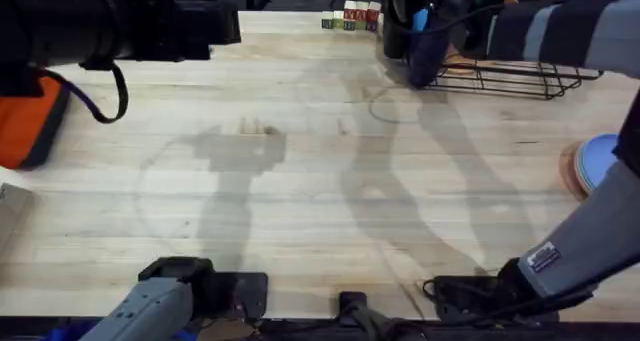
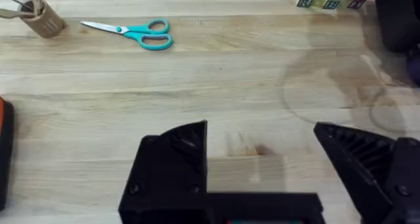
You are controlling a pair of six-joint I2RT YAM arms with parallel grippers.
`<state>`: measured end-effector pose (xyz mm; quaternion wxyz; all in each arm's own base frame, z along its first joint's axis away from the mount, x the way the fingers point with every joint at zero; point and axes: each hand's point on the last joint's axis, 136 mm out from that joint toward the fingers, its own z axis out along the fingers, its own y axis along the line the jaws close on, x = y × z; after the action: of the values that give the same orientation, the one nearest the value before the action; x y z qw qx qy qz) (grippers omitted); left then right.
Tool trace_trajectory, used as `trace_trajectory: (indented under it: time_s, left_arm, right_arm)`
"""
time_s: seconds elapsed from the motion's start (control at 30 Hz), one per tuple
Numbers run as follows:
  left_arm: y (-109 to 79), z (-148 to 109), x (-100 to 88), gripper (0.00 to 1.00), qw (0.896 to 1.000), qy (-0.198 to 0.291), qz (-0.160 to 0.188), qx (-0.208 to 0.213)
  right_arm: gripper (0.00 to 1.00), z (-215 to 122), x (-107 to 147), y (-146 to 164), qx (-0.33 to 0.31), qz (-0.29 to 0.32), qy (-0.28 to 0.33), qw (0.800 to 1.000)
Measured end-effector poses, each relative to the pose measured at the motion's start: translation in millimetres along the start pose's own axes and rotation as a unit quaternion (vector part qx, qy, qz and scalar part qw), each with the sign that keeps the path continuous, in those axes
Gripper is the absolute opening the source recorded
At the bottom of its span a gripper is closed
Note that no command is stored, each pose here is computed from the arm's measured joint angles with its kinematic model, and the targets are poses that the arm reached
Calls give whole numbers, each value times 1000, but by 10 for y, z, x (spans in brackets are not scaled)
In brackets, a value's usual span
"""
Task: Pick up the spoon on the table one by one and put them onto the rack
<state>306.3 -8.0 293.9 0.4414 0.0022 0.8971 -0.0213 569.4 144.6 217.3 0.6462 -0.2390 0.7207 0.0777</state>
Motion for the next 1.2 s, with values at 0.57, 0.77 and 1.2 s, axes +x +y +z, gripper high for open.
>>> trace_trajectory:
  time_s: [0.57,0.77,1.2]
  left_arm:
    - [0,0,0,993,1000,0,0,0]
    - [0,0,0,993,1000,0,0,0]
    - [0,0,0,993,1000,0,0,0]
  right_arm:
    - [36,2,344,-7,10,14,63,998]
    - [36,-62,496,42,1,22,105,994]
    - [36,-427,363,81,-13,19,161,987]
